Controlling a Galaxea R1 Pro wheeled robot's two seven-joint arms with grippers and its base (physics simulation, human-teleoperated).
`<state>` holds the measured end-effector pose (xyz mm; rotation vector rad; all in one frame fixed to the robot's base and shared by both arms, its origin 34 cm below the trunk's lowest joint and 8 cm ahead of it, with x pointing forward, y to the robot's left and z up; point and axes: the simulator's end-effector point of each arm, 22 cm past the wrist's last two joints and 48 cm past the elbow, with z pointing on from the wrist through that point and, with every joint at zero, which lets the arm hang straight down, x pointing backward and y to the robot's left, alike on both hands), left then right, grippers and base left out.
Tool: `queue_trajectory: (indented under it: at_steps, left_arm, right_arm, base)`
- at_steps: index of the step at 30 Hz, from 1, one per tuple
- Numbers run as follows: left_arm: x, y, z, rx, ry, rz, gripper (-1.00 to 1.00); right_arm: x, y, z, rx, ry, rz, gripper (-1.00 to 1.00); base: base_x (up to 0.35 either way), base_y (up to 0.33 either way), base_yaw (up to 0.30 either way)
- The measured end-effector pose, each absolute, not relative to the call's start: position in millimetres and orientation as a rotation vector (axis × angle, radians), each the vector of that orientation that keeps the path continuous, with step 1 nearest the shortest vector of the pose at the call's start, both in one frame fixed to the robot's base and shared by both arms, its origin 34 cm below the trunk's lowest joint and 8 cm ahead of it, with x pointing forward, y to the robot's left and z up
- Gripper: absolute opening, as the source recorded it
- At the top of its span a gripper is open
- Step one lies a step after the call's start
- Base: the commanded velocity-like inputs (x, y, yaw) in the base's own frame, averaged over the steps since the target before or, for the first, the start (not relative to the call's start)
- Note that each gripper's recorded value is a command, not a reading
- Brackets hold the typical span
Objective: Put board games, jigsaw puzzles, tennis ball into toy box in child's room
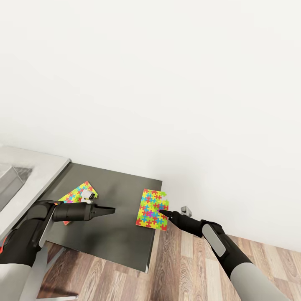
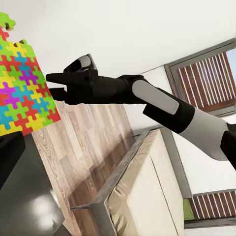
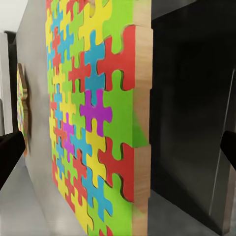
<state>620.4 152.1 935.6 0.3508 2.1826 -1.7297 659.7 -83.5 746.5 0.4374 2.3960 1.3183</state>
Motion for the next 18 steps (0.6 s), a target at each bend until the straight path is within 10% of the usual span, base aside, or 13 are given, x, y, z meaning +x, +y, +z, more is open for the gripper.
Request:
queue_trajectory:
  at_steps: [18]
  left_arm:
    - [620.4,152.2,935.4,0.351,2.184,-1.729,1.0]
  right_arm:
    - [659.5,-82.3,746.8,0.435,2.396,1.32,1.0]
  base:
    - [0.0,0.0,0.0]
